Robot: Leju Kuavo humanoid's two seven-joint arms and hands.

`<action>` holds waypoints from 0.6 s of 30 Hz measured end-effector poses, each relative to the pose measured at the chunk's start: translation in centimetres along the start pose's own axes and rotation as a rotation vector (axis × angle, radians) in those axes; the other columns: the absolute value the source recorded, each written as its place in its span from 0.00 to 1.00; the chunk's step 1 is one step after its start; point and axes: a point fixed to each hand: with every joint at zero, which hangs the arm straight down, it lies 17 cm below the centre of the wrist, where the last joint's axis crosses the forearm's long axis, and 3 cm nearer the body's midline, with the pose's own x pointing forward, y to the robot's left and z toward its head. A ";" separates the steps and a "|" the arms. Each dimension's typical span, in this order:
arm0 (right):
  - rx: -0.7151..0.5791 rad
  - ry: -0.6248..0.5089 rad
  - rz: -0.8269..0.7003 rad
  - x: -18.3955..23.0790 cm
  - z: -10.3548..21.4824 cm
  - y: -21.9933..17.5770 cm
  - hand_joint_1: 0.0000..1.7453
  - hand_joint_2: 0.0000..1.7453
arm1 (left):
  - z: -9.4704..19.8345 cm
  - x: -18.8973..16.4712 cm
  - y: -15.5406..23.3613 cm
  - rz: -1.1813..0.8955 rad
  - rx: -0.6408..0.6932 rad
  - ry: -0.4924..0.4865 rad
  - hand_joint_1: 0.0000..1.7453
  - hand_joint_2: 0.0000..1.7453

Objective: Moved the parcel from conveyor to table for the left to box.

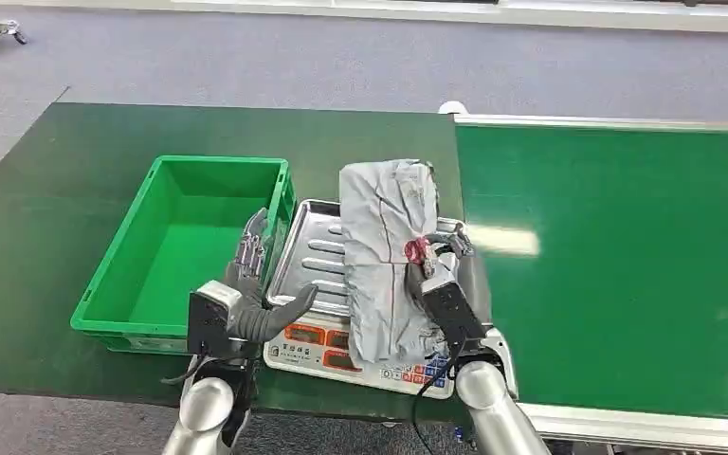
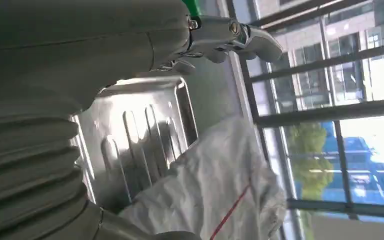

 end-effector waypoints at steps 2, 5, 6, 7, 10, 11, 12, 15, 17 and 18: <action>0.017 0.030 -0.088 -0.4 0.6 0.2 0.00 1.00 | -0.1 -0.1 -0.1 -0.059 -0.015 -0.005 0.00 1.00; 0.036 0.044 -0.225 -0.7 1.4 -0.3 0.00 1.00 | -0.5 0.1 -0.3 -0.097 -0.039 -0.017 0.00 1.00; 0.025 0.039 -0.228 -0.8 1.5 -0.9 0.00 1.00 | -0.6 0.1 -0.3 -0.101 -0.043 -0.019 0.00 1.00; 0.016 0.034 -0.233 -0.8 1.4 -1.5 0.00 1.00 | -0.7 0.1 -0.4 -0.103 -0.049 -0.020 0.00 1.00; 0.023 0.016 -0.400 -0.4 1.7 -2.7 0.00 1.00 | -1.1 0.2 -1.0 -0.103 -0.092 -0.033 0.00 1.00; 0.016 0.013 -0.459 -0.5 1.8 -3.3 0.00 1.00 | -1.3 0.1 -1.3 -0.117 -0.115 -0.040 0.00 1.00; 0.009 0.011 -0.501 -0.6 1.9 -3.9 0.00 1.00 | -1.5 0.0 -1.7 -0.136 -0.138 -0.047 0.00 1.00; -0.021 0.004 -0.579 -1.0 1.8 -5.6 0.00 1.00 | -1.9 -0.7 -3.0 -0.195 -0.224 -0.056 0.00 1.00; -0.032 0.007 -0.602 -1.5 1.6 -6.3 0.00 1.00 | -1.9 -1.2 -4.4 -0.221 -0.308 -0.062 0.00 1.00; -0.036 0.005 -0.613 -1.7 1.5 -6.5 0.00 1.00 | -1.8 -1.6 -5.2 -0.236 -0.355 -0.065 0.00 1.00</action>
